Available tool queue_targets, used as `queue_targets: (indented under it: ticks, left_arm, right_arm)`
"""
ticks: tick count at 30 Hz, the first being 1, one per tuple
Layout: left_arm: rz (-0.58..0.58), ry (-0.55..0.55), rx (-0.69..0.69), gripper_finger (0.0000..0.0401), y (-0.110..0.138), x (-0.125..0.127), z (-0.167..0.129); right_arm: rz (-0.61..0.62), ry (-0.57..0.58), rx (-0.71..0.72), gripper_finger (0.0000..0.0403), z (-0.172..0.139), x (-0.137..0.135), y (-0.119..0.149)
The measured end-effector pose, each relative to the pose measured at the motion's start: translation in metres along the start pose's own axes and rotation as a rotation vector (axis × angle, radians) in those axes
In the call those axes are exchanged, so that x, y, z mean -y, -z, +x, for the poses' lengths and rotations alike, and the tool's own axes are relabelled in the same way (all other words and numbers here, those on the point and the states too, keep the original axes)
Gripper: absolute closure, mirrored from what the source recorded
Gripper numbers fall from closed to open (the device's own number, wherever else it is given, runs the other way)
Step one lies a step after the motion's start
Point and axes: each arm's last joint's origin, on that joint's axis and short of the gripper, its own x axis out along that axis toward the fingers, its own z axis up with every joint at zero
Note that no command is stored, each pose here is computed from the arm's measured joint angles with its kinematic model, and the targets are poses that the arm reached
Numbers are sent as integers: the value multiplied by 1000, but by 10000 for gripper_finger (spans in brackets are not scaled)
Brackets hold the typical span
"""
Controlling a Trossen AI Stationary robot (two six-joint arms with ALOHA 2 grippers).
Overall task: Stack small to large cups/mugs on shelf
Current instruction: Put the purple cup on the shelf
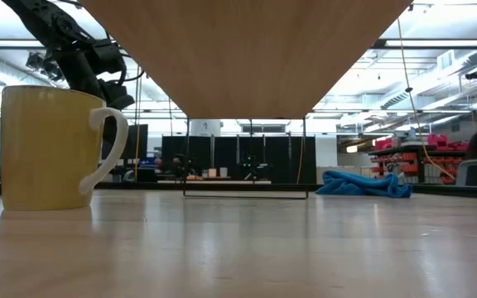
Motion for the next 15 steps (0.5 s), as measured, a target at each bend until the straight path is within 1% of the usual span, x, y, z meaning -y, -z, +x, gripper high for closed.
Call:
queue_targets:
  ticks: [3, 6, 11, 15]
  left_arm:
    - [-2, 0, 0, 372, 0, 0, 0]
    - [-10, 0, 0, 377, 0, 0, 0]
    - [-9, 0, 1, 375, 0, 0, 0]
    - [-8, 0, 1, 369, 0, 0, 0]
  right_arm:
    - [-17, -93, 141, 400, 21, -11, 17]
    - [-71, -103, 271, 400, 36, -15, 20]
    - [-133, -56, 342, 401, 53, -15, 7]
    - [-177, -81, 385, 402, 58, -26, -4]
